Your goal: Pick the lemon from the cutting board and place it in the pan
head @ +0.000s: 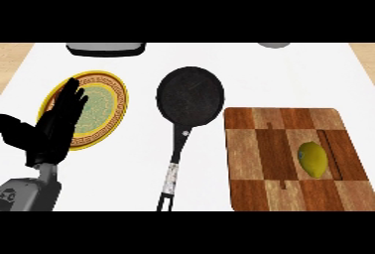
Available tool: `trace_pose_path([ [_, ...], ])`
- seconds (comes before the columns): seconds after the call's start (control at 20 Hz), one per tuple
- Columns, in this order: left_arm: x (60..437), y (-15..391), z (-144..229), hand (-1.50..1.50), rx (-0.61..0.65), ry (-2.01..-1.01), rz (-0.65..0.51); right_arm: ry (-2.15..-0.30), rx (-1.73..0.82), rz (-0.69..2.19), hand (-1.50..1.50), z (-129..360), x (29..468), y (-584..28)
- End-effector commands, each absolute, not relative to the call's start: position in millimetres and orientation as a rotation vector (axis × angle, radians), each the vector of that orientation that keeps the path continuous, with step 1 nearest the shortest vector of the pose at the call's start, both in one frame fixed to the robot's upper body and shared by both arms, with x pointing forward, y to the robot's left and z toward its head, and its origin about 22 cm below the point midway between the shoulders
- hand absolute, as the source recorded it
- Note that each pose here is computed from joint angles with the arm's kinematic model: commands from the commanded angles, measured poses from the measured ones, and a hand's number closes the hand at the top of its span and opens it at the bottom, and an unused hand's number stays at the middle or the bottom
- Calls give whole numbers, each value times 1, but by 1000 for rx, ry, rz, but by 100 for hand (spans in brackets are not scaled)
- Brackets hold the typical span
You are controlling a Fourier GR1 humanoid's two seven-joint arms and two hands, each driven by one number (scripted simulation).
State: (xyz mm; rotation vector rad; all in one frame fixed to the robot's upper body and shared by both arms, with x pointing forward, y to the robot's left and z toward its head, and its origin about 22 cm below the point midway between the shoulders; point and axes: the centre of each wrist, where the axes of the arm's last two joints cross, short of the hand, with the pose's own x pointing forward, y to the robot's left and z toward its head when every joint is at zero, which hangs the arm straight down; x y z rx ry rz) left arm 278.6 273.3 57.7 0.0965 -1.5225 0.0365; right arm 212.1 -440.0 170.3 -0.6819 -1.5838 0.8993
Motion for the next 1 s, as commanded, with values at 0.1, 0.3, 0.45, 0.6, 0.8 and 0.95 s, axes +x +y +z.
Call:
trace_pose_path([
  [0.1, 287, 264, 70, 0, 90, -1531, 17, -1389, -696, 1103, -150, 168, 238, -387],
  [0.3, 281, 259, 54, 0, 92, -1521, 28, -1100, -602, 1273, -150, 172, 238, -404],
  [0.45, 279, 252, 51, 0, 93, -1519, 49, -1055, -580, 1344, -150, 157, 239, -384],
  [0.6, 285, 262, 60, 0, 106, -1523, 46, -1081, -566, 1356, -150, 170, 236, -369],
  [0.8, 285, 270, 71, 0, 100, -1517, 44, -1026, -674, 1471, -150, 173, 226, -335],
  [0.95, 277, 281, 70, 0, 104, -1517, 52, -973, -766, 1486, -150, 168, 212, -334],
])
